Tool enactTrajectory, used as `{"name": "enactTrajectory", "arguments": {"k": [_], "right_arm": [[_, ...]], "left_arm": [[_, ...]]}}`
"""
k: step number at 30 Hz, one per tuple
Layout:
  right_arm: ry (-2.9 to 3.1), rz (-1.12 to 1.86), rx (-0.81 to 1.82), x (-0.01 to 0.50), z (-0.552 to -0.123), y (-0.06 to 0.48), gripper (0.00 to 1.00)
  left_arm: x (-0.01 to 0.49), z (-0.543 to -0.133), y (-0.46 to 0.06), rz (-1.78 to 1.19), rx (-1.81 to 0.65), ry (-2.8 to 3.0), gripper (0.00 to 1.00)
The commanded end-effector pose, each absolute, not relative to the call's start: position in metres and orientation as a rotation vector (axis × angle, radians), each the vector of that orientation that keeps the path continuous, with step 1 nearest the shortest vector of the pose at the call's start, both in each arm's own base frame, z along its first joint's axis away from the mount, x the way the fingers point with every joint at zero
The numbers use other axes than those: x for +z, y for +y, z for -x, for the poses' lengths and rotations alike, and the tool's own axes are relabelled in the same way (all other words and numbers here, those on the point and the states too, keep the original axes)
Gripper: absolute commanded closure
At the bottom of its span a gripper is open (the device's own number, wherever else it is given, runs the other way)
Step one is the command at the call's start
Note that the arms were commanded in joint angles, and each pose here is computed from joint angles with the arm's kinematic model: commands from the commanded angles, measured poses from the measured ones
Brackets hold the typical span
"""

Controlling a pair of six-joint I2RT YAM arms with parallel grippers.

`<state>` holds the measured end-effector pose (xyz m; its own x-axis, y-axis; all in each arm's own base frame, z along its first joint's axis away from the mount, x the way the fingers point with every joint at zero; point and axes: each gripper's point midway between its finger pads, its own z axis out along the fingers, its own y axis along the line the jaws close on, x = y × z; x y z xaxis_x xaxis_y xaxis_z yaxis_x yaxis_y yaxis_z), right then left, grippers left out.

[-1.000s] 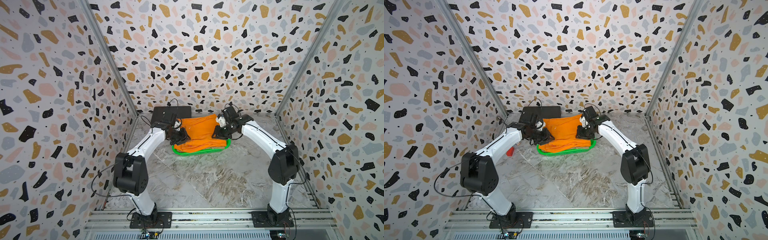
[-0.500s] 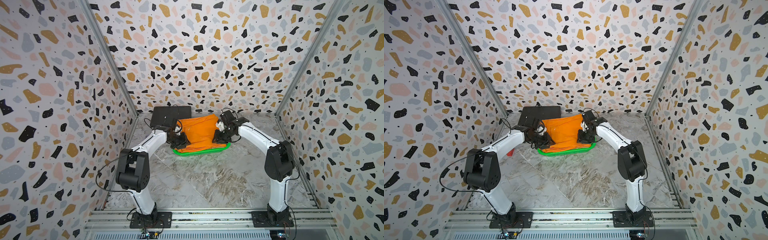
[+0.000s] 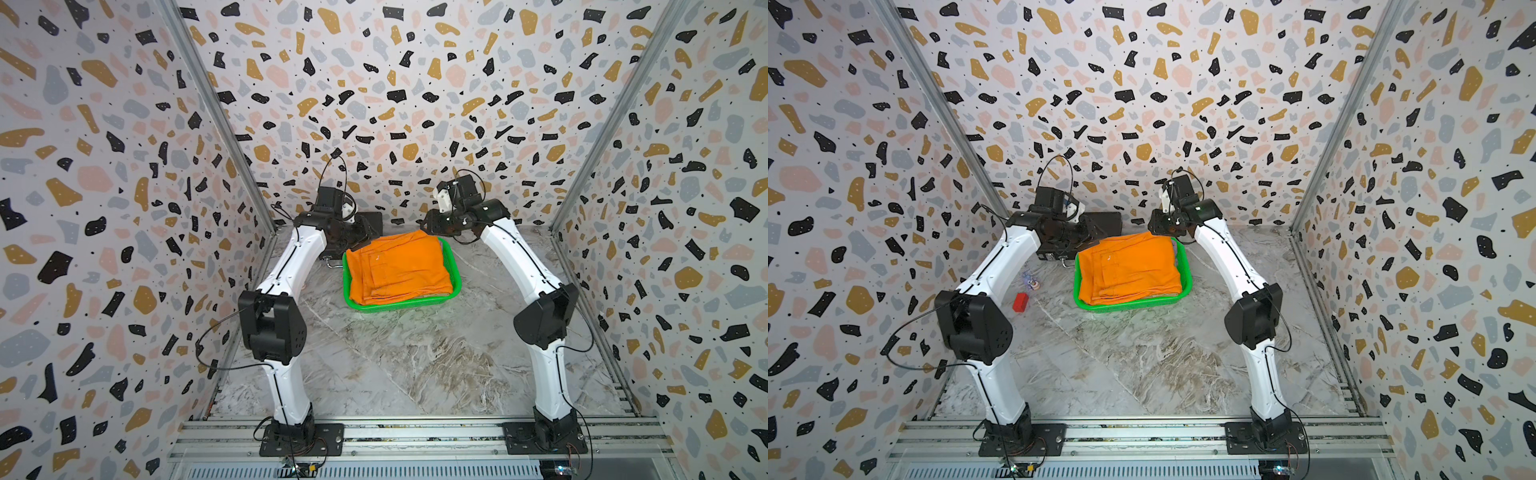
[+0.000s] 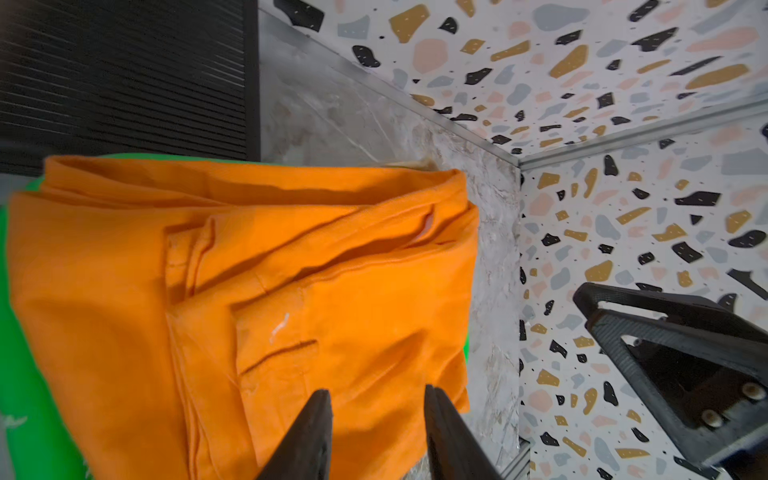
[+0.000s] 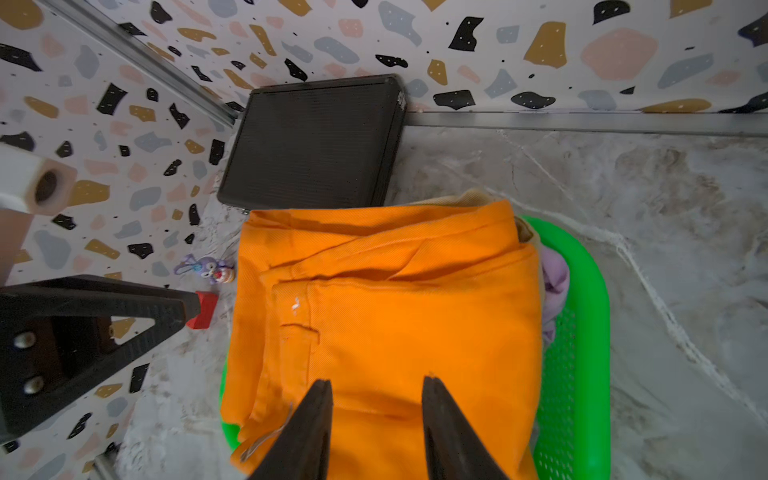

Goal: Put the folded long pants in the basket
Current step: Place the long pant in the basket.

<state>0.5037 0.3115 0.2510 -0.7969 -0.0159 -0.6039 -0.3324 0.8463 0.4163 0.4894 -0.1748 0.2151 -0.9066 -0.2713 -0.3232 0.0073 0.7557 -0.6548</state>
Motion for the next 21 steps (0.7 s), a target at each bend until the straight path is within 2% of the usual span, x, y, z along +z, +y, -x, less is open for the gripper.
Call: {"name": "enactTrajectory", "arguments": {"k": [1, 5, 8, 11, 14, 16, 19, 21], "right_arm": [[2.524, 0.252, 0.601, 0.181, -0.524, 0.310, 0.60], [2.660, 0.209, 0.511, 0.118, -0.524, 0.299, 0.64], [2.712, 0.213, 0.457, 0.099, -0.516, 0.291, 0.65], [2.687, 0.220, 0.441, 0.115, -0.515, 0.284, 0.66], [2.592, 0.216, 0.477, 0.162, -0.518, 0.280, 0.63], [2.509, 0.209, 0.513, 0.203, -0.519, 0.276, 0.56], [2.369, 0.226, 0.548, 0.268, -0.514, 0.267, 0.44], [2.290, 0.261, 0.540, 0.303, -0.503, 0.256, 0.37]], "left_arm": [[0.159, -0.495, -0.176, 0.198, -0.941, 2.679, 0.59], [0.111, -0.501, -0.173, 0.242, -0.914, 2.764, 0.60], [0.096, -0.501, -0.171, 0.252, -0.901, 2.792, 0.60], [0.104, -0.501, -0.169, 0.235, -0.894, 2.781, 0.60], [0.140, -0.504, -0.167, 0.200, -0.879, 2.710, 0.59], [0.178, -0.504, -0.164, 0.168, -0.862, 2.634, 0.51], [0.253, -0.498, -0.148, 0.124, -0.772, 2.474, 0.26], [0.306, -0.486, -0.124, 0.130, -0.629, 2.342, 0.17]]}}
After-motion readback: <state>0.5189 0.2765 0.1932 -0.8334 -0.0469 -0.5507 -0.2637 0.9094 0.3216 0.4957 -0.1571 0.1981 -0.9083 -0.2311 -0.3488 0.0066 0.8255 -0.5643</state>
